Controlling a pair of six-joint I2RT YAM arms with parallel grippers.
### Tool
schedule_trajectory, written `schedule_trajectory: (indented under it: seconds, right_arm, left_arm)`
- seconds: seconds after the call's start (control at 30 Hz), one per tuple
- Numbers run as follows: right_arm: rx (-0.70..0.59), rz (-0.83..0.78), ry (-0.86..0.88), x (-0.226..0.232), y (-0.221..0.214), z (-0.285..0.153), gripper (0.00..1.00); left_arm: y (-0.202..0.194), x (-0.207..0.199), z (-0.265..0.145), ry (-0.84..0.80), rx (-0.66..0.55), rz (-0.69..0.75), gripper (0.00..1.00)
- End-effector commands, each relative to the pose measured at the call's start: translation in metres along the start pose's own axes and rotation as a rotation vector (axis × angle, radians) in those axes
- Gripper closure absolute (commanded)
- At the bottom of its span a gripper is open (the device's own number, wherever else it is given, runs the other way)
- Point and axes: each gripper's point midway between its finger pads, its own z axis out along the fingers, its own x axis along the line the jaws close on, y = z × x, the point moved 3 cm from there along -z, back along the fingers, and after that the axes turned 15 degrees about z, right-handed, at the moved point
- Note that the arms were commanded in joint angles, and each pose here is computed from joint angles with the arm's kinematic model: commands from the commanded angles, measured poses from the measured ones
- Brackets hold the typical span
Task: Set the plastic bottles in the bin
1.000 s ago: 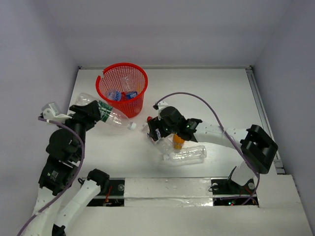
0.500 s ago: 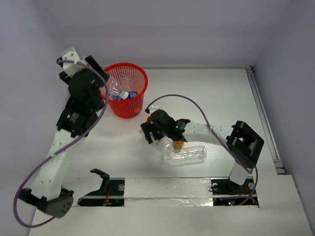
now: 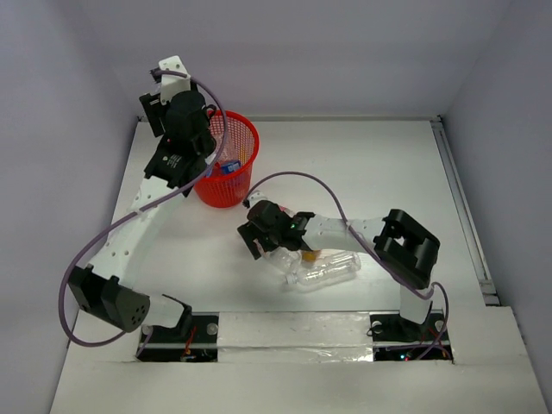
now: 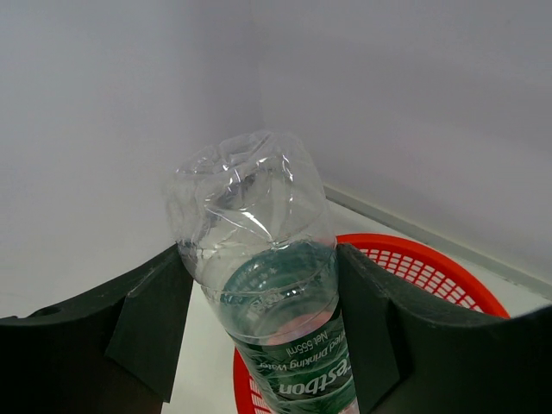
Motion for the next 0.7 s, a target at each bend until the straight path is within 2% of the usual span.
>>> schedule_trajectory:
  seconds: [0.0,0.07,0.1,0.2,0.23,0.33,0.43,0.57,0.67]
  right_arm:
    - [-0.053,-0.004,0.012,0.012,0.017,-0.006,0.14]
    - [-0.064,0.001,0.01,0.012,0.019,-0.007,0.18]
    - [-0.081,0.009,0.017,0.013,0.022,-0.008,0.27]
    - [-0.125,0.031,0.037,0.016,0.031,-0.016,0.33]
    - [-0.145,0.041,0.047,0.017,0.036,-0.022,0.34]
    - [-0.193,0.068,0.081,0.021,0.046,-0.034,0.35]
    - [-0.235,0.094,0.121,0.025,0.055,-0.047,0.36]
    - [-0.307,0.133,0.187,0.034,0.074,-0.072,0.36]
    - [-0.364,0.169,0.246,0.04,0.089,-0.094,0.36]
  left_arm:
    - [0.006,0.005,0.008,0.076,-0.049,0.003,0.54]
    - [-0.007,-0.005,0.013,0.071,-0.037,0.038,0.53]
    - [-0.01,-0.008,0.015,0.07,-0.036,0.059,0.53]
    - [-0.022,-0.017,0.019,0.066,-0.04,0.071,0.51]
    - [-0.032,-0.021,0.02,0.061,-0.031,0.088,0.5]
    - [-0.043,-0.026,0.021,0.056,-0.029,0.099,0.37]
    - [-0.041,-0.029,0.018,0.039,-0.028,0.098,0.25]
    - [-0.026,-0.026,0.009,-0.007,-0.049,0.038,0.16]
    - [-0.014,-0.024,0.0,-0.059,-0.066,-0.003,0.14]
